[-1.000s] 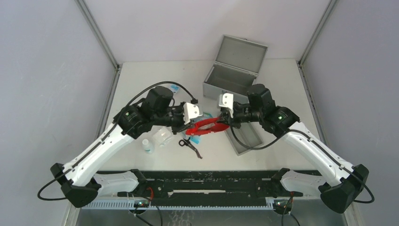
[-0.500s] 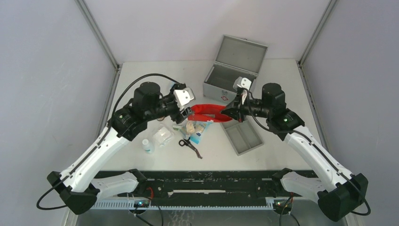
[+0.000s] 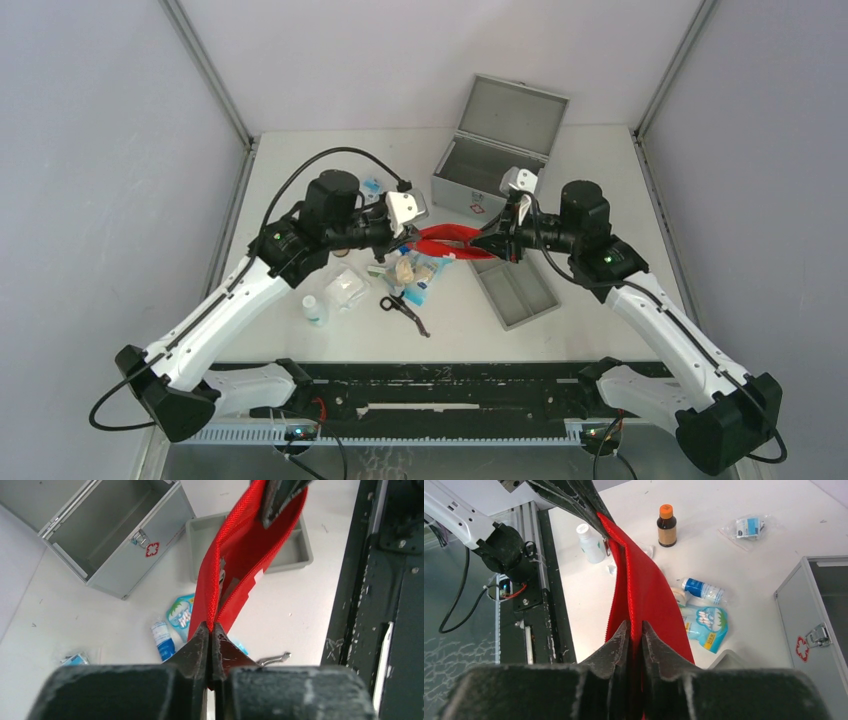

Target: Organize the medicine kit

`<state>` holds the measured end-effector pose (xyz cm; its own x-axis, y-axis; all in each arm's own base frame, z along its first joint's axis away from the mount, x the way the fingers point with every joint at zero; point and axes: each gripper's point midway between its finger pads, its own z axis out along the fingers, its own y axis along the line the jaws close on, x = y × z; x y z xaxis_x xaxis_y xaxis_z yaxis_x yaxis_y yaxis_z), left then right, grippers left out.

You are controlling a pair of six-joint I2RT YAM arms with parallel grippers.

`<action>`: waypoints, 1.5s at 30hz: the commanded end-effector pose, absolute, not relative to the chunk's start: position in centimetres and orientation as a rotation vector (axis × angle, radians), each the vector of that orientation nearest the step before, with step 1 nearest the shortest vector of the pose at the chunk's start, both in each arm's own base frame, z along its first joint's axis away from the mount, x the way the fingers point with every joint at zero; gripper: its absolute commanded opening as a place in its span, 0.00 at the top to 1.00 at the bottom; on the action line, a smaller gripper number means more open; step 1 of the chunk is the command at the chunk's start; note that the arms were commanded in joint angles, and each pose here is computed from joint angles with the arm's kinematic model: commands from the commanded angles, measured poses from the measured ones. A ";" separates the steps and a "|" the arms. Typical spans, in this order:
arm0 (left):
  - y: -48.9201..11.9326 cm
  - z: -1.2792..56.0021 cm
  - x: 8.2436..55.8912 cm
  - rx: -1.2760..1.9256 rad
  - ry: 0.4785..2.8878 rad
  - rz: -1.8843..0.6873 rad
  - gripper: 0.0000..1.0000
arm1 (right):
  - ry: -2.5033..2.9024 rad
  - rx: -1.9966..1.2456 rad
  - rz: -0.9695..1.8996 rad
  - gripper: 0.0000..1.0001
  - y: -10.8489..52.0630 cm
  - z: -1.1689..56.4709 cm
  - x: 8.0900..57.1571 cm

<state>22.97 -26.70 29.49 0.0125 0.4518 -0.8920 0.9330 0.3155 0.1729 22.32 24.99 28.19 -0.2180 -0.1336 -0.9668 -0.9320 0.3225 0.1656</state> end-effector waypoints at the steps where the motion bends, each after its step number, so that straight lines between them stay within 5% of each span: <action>1: -26.2 30.3 21.9 1.368 1.535 -0.610 0.99 | 1.492 -1.055 0.985 0.78 24.9 29.8 21.9; 3: -25.7 29.9 21.5 1.411 1.538 -0.595 1.00 | 1.485 -1.087 0.935 0.56 24.7 29.3 21.9; 6: -25.3 29.1 21.0 1.473 1.569 -0.581 1.00 | 1.453 -1.160 0.816 0.40 24.8 28.9 21.6; 19: -26.3 28.1 21.0 1.519 1.658 -0.596 1.00 | 1.548 -1.358 0.814 0.28 28.1 26.5 20.0; 27: -26.6 28.3 21.1 1.490 1.664 -0.611 1.00 | 1.627 -1.335 0.873 0.37 28.9 25.1 20.0; 36: -26.6 27.6 20.9 1.506 1.671 -0.618 0.99 | 1.655 -1.250 0.810 0.78 29.0 25.0 22.0; 40: -26.3 27.4 22.1 1.466 1.682 -0.554 0.77 | 1.689 -1.160 0.789 0.99 28.1 25.3 23.4; 45: -24.9 28.0 25.6 1.306 1.724 -0.490 0.55 | 1.754 -0.994 0.775 1.00 26.3 25.1 25.8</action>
